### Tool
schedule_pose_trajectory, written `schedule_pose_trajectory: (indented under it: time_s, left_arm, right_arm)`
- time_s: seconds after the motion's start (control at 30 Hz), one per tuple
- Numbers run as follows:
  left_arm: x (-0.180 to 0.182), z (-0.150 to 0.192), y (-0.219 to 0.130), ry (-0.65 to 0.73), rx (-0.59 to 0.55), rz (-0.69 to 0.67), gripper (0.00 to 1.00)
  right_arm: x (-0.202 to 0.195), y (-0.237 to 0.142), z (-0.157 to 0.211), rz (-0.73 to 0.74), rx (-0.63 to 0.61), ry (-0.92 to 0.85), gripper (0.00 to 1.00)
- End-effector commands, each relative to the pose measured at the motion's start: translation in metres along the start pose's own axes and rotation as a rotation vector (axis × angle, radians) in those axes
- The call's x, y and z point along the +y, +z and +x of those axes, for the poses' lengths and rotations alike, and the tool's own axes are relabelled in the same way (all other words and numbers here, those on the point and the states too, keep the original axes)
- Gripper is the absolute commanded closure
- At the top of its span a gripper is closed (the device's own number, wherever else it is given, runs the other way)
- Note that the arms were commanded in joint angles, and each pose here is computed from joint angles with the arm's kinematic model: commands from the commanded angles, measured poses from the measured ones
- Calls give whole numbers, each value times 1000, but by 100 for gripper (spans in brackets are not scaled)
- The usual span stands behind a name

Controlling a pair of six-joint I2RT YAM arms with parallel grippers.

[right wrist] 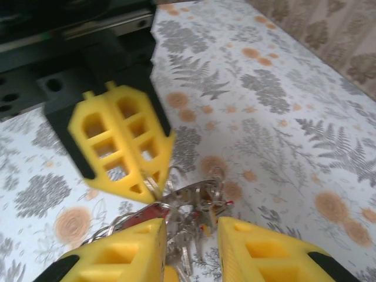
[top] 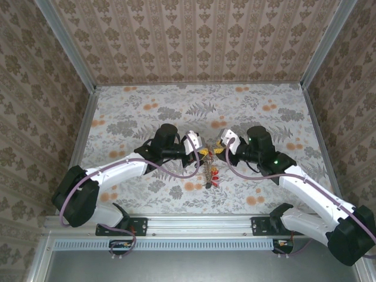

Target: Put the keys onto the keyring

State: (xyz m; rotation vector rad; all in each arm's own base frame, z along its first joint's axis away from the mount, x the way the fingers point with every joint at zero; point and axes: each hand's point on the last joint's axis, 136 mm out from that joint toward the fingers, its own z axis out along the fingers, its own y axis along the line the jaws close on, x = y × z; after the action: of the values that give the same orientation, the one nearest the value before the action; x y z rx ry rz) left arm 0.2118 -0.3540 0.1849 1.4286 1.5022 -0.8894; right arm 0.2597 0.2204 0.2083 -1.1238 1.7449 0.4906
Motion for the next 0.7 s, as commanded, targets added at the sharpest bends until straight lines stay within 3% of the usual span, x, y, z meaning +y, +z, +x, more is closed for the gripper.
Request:
schedule_pose_trajectory:
  time_s: [0.0,0.3,0.67]
  left_arm:
    - [-8,-30,-4,83,-72,52,100]
    - [-13,-32,-4,93,-80,77,100]
    - [-14,-34,-4,92,-85,86,100]
  right_arm:
    - [15,-2,-10,-120,-4,-101,70]
    - [21,4,-12,-224,-3,-142,72]
    - [16,9,-6,-231,16,-138,73]
